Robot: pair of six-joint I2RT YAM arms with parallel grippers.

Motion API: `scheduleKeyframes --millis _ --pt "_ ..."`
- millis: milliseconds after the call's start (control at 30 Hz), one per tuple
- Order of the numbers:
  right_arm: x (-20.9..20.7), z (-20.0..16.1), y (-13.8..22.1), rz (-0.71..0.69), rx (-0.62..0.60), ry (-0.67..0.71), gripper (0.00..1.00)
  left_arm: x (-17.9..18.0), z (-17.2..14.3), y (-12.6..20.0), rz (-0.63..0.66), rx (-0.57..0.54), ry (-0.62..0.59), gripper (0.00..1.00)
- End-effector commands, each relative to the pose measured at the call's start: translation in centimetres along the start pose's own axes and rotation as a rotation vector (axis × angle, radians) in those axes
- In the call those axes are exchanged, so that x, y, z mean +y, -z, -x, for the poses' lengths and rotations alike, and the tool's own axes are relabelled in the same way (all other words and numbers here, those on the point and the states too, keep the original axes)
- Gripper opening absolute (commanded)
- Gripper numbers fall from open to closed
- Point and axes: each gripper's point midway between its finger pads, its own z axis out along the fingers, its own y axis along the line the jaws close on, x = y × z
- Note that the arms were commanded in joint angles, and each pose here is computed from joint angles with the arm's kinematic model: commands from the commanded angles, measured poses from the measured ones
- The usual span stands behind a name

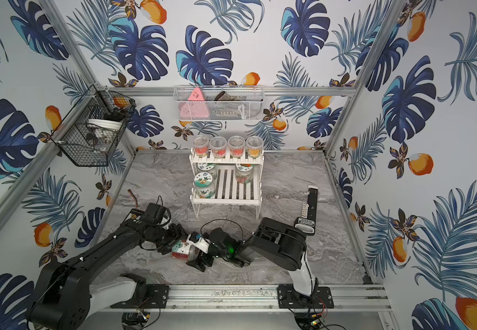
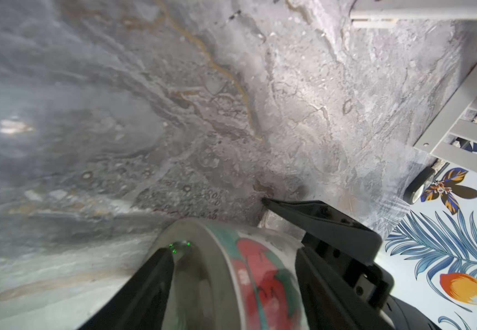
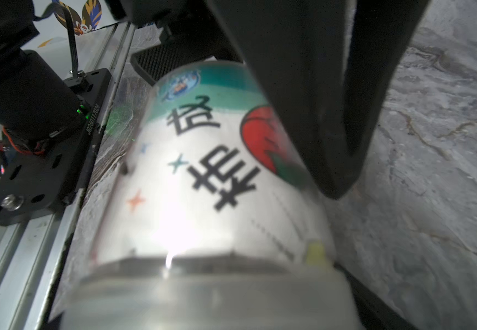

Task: Place the seed container on the shelf
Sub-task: Pick up the seed jar at the center of the board, then place the seed jar at the center of the board.

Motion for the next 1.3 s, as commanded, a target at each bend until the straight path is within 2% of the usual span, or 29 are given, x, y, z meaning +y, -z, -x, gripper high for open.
scheduleKeyframes --millis 0,167,267,433,533,633,767,867,967,1133,1267 --pt "-1.2 1.8 0.0 -0.039 -0.071 0.047 0.97 -0.3 -0.2 -0.1 -0.017 0.014 -0.039 0.75" --pt "-0.1 2.4 1.0 0.019 -0.066 0.047 0.8 -0.5 0.0 0.0 -0.021 0.004 -0.039 0.75" --pt "0.6 2.6 2.6 0.033 -0.023 0.004 0.76 -1.0 0.7 0.7 -0.015 -0.027 -0.05 0.77" --pt "1.5 2.1 6.6 0.009 0.12 -0.116 0.75 -3.5 1.6 2.0 -0.077 -0.058 -0.1 0.88" --pt "1.4 1.0 9.3 -0.051 0.269 -0.189 0.75 -5.5 1.9 3.3 -0.137 -0.081 -0.146 0.98" --pt "1.4 -0.2 12.0 -0.118 0.423 -0.277 0.76 -6.8 2.6 4.8 -0.161 -0.14 -0.189 0.99" --pt "0.9 -0.6 15.0 -0.244 0.573 -0.414 0.78 -6.7 4.0 6.7 -0.112 -0.264 -0.236 0.99" --pt "0.9 0.0 17.0 -0.319 0.67 -0.502 0.79 -6.3 4.4 7.5 -0.077 -0.31 -0.265 0.99" --pt "1.3 0.1 18.8 -0.359 0.771 -0.553 0.79 -6.6 4.0 7.3 -0.096 -0.293 -0.287 0.98" --pt "1.3 -0.7 20.5 -0.416 0.967 -0.554 0.81 -6.4 2.7 5.7 -0.106 -0.237 -0.298 0.98" --pt "1.0 -0.3 20.4 -0.425 1.015 -0.538 0.82 -5.1 2.7 5.2 -0.061 -0.246 -0.281 0.98"
